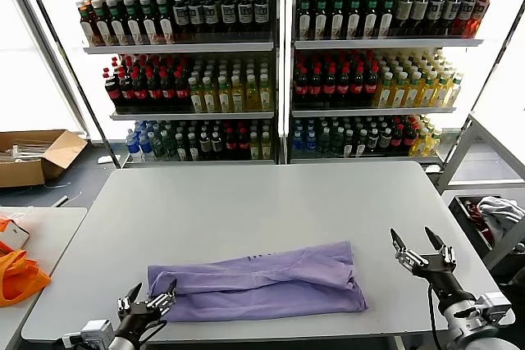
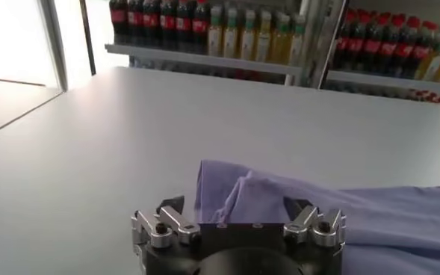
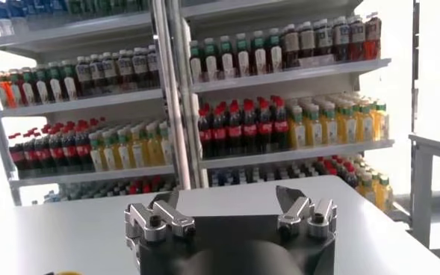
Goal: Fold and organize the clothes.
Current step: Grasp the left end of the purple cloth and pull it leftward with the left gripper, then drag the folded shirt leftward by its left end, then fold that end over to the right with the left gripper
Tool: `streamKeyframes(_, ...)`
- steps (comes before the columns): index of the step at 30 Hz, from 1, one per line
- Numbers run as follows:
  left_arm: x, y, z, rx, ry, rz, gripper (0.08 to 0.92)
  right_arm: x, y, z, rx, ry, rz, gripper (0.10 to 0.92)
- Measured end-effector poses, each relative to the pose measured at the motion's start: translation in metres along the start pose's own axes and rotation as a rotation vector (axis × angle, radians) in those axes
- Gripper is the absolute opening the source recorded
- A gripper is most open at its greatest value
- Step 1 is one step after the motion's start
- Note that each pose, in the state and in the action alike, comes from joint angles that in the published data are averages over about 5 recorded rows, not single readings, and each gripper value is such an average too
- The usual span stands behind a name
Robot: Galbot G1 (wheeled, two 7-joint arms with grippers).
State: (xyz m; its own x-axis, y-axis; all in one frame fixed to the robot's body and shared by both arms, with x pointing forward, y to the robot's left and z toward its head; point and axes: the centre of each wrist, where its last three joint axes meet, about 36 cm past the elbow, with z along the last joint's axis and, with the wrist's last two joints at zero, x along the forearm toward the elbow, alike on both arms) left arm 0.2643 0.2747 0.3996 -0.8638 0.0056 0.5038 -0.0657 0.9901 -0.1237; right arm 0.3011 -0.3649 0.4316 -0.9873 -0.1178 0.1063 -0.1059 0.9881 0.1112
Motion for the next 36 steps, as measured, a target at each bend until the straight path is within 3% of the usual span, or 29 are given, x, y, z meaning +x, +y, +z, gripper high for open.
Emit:
streamKeyframes(8, -0.005, -0.009, 0.012, 0.025, 0.026, -0.019, 0.507, 0.003, 0.005, -0.002, -0.009, -0.011, -0.014, 0.823)
streamKeyframes(22, -0.005, -0.013, 0.019, 0.056, 0.027, -0.016, 0.129, 0.003, 0.005, -0.005, -0.018, -0.027, -0.016, 0.823)
streamKeyframes(30, -0.003, 0.007, -0.001, 0.078, -0.008, -0.01, 0.103, 0.001, 0.001, -0.009, -0.022, -0.036, -0.013, 0.823)
streamKeyframes(36, -0.002, 0.057, -0.035, 0.043, -0.067, -0.04, 0.102, 0.001, 0.0, -0.008, -0.028, -0.036, -0.02, 0.823)
